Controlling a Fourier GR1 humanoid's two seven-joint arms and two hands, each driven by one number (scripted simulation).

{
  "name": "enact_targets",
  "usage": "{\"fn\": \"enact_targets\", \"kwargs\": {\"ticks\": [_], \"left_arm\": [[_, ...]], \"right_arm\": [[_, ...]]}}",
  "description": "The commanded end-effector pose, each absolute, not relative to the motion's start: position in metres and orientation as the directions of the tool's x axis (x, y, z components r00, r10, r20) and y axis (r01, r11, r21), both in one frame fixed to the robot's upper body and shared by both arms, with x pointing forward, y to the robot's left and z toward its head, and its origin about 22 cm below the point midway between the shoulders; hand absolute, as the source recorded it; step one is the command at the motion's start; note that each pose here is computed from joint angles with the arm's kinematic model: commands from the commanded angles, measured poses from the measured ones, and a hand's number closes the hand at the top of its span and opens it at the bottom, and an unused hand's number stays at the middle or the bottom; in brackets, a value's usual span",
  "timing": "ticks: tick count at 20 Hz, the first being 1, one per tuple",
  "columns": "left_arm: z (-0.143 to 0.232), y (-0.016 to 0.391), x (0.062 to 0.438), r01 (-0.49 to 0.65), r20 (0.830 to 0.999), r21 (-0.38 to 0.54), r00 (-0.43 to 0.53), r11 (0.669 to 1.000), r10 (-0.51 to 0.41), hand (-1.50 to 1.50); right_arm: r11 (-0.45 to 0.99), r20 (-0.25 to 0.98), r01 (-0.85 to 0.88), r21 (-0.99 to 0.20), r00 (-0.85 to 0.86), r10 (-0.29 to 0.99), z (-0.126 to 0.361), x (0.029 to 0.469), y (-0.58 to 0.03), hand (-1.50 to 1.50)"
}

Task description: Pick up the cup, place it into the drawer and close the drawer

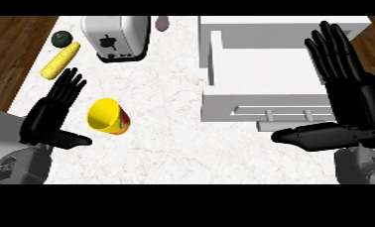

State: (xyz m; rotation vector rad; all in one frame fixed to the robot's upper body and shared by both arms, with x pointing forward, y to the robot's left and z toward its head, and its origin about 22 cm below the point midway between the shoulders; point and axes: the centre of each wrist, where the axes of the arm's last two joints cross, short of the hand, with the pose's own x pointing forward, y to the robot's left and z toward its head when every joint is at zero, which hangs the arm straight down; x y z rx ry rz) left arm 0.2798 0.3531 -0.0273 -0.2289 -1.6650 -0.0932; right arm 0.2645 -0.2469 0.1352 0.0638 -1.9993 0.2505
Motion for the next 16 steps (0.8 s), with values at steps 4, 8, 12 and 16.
{"fn": "enact_targets", "kwargs": {"ticks": [4,8,12,16], "left_arm": [[-0.082,0.350,0.282,0.189,0.995,-0.069,-0.052,0.980,0.080,-1.50],[-0.100,0.353,0.278,0.186,0.998,-0.037,-0.037,0.982,0.045,-1.50],[-0.117,0.357,0.268,0.165,0.998,-0.041,-0.038,0.985,0.048,-1.50],[-0.116,0.369,0.270,0.144,0.996,-0.056,-0.061,0.988,0.065,-1.50]], "right_arm": [[0.977,0.898,-0.154,-0.149,-0.434,0.068,0.148,0.276,-0.247,-1.50],[0.975,0.895,-0.154,-0.158,-0.440,0.075,0.155,0.282,-0.245,-1.50],[0.976,0.900,-0.155,-0.152,-0.431,0.071,0.154,0.289,-0.263,-1.50],[0.973,0.897,-0.160,-0.166,-0.435,0.082,0.145,0.273,-0.250,-1.50]]}}
